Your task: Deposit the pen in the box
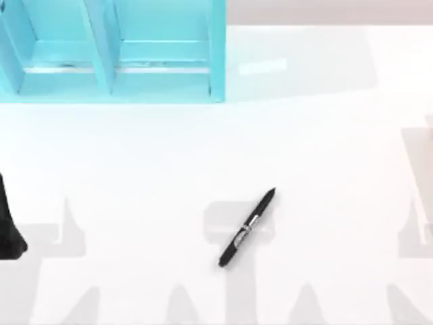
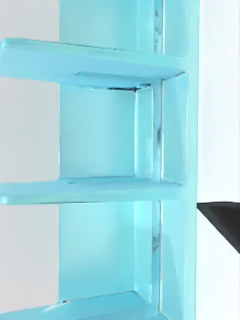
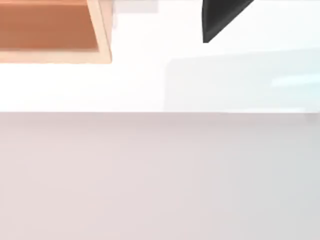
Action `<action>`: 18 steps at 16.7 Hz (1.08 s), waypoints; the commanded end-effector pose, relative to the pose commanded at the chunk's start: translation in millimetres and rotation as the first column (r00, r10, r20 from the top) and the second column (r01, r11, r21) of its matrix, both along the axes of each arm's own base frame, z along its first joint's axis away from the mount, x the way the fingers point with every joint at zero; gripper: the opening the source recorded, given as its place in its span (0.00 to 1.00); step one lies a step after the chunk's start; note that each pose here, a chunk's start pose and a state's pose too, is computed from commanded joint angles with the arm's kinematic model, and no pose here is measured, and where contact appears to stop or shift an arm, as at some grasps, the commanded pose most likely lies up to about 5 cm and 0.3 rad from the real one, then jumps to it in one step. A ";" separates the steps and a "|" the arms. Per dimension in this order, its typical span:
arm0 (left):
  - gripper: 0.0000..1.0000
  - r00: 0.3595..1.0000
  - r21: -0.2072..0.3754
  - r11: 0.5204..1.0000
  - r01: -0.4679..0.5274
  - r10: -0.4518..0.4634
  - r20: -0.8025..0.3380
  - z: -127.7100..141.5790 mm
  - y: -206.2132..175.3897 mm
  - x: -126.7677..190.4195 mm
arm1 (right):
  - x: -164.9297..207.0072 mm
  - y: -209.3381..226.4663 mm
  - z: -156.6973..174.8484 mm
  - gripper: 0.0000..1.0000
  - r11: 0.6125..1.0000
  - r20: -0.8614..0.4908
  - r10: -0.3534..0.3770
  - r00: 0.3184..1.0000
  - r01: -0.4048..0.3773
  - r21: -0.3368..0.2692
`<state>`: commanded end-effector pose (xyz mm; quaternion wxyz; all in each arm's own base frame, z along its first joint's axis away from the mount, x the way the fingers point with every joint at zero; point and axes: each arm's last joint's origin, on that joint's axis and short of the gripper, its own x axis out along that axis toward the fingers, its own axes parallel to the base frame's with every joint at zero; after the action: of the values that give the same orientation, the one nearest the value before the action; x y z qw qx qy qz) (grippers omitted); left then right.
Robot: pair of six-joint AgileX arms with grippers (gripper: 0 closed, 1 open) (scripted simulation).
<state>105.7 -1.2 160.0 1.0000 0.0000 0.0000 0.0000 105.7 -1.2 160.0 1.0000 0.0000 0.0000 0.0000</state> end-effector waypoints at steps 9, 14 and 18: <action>1.00 1.000 0.000 1.000 0.000 0.000 0.000 0.0 0.0 0.0 | 9.2 20.9 48.7 1.00 0.964 -0.199 0.173 0.965 -0.125 0.233; 1.00 1.000 0.000 1.000 0.000 0.000 0.000 0.0 0.0 0.0 | 51.0 64.1 102.9 1.00 0.886 -0.499 0.322 0.805 -0.071 0.458; 1.00 1.000 0.000 1.000 0.000 0.000 0.000 0.0 0.0 0.0 | 105.3 125.1 120.3 1.00 0.858 -0.734 0.343 0.585 0.122 0.498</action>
<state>105.7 -1.2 160.0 1.0000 0.0000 0.0000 0.0000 211.0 123.9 280.3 0.8521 0.2581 0.4507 0.0650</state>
